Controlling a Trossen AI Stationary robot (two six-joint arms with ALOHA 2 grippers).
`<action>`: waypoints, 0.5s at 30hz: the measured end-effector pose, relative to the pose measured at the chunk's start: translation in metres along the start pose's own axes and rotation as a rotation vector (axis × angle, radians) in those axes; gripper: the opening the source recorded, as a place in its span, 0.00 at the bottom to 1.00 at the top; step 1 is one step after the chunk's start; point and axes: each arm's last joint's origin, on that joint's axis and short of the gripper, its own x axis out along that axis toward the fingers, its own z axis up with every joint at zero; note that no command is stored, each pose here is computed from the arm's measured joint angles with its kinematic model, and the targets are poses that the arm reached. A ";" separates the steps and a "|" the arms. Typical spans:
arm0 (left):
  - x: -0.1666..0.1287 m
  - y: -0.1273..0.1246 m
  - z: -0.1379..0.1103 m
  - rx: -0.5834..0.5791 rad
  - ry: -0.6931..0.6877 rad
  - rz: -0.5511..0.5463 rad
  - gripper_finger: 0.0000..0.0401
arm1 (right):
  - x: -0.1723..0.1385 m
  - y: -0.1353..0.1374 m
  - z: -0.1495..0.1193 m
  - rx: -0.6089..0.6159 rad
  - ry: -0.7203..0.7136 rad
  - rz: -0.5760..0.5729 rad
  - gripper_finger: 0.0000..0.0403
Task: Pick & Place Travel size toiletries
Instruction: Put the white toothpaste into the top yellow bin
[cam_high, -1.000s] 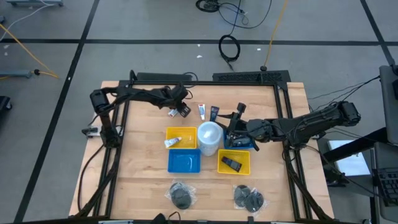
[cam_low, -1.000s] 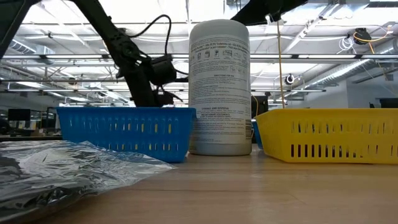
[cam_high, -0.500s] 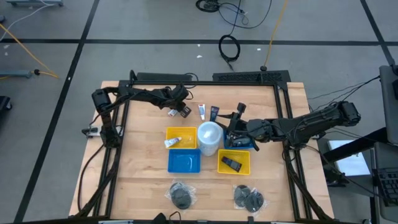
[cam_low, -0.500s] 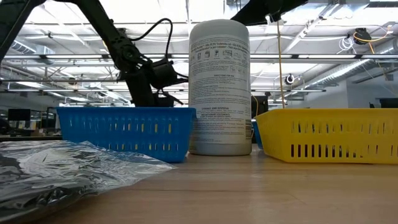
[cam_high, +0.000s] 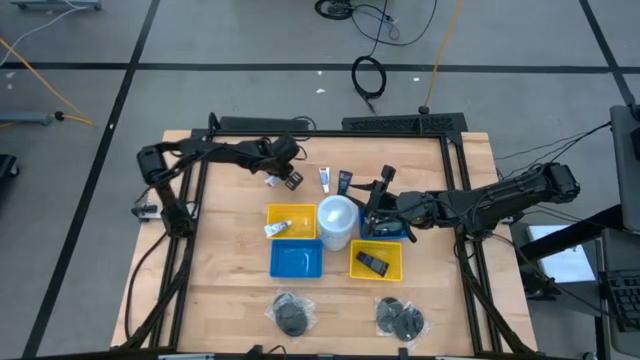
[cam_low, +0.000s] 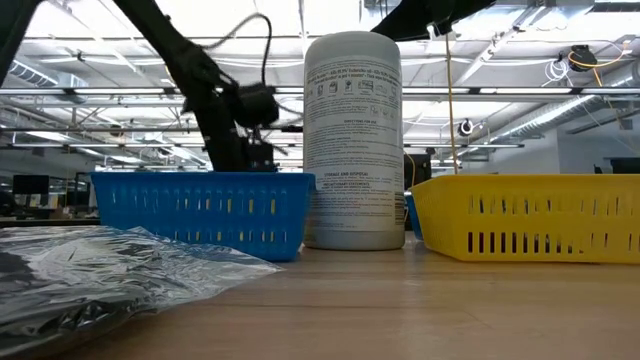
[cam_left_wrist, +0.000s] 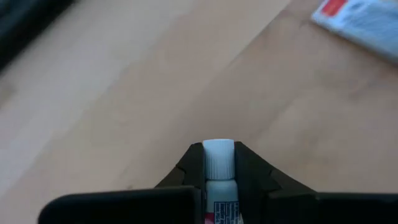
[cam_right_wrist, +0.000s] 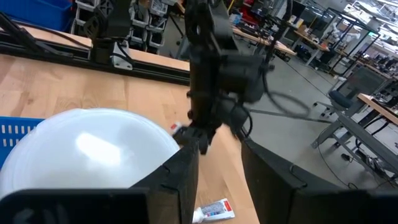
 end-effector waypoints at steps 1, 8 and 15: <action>-0.009 0.000 0.001 0.001 -0.005 -0.005 0.09 | 0.000 0.000 0.000 0.000 0.000 0.000 0.28; -0.074 -0.024 -0.004 0.032 -0.078 -0.131 0.09 | 0.000 0.000 0.000 0.025 0.001 0.000 0.28; -0.118 -0.069 -0.025 0.123 -0.130 -0.286 0.10 | 0.000 0.000 0.000 0.026 0.001 0.000 0.28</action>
